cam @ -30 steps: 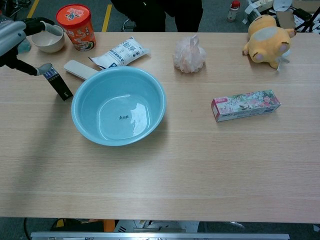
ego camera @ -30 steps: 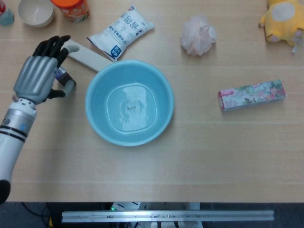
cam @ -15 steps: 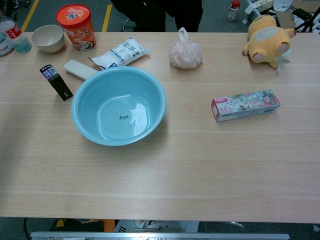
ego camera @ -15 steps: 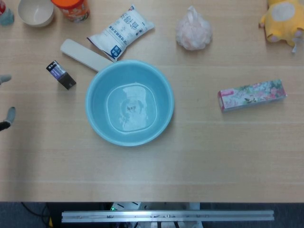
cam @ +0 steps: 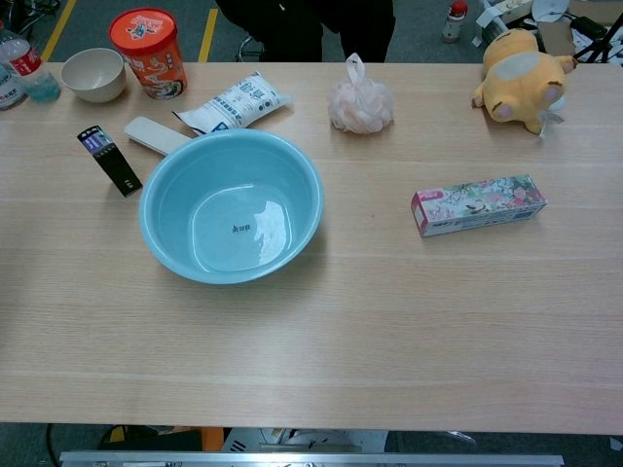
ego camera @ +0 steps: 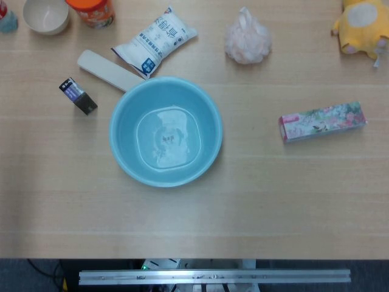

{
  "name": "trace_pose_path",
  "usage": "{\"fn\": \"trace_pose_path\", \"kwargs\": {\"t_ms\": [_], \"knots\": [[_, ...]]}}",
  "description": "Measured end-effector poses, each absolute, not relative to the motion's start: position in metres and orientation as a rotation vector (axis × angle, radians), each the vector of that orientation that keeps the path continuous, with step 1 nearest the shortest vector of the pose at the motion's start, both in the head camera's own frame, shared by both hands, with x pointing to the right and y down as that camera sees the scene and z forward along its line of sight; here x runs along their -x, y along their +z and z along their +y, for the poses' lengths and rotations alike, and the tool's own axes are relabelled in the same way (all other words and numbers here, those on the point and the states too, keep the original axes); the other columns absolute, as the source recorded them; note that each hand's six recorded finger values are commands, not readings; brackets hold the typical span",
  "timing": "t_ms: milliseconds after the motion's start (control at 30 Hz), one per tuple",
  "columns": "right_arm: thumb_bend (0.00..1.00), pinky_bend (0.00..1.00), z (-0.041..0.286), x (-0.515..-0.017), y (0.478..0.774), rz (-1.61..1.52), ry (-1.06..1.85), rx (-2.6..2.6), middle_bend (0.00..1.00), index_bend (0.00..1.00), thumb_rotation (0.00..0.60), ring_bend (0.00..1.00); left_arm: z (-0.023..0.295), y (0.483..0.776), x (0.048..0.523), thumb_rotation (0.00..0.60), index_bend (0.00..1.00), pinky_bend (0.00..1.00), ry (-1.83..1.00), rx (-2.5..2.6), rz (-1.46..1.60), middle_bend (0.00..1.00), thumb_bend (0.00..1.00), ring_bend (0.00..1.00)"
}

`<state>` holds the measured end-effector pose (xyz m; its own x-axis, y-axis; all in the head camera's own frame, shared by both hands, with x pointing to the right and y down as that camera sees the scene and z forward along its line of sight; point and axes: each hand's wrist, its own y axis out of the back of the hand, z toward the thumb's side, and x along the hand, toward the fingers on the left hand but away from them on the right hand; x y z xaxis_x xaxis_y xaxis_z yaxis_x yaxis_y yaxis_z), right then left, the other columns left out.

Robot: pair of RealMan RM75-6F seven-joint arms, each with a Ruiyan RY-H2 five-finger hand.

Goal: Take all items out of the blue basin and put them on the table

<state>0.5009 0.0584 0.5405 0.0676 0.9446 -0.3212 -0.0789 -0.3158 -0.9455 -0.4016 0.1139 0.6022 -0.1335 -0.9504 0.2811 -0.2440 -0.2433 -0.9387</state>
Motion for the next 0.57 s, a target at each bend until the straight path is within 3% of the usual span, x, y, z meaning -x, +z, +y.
{"fn": "trace_pose_path", "kwargs": {"t_ms": [567], "knots": [[0.05,0.26,0.065,-0.501,0.522,-0.949,1.369,1.392,0.24,0.03,0.6,0.12,0.12,0.599,0.39,0.6,0.23,0.09,-1.406,1.518,1.361,0.13,0.34,0.03]]}}
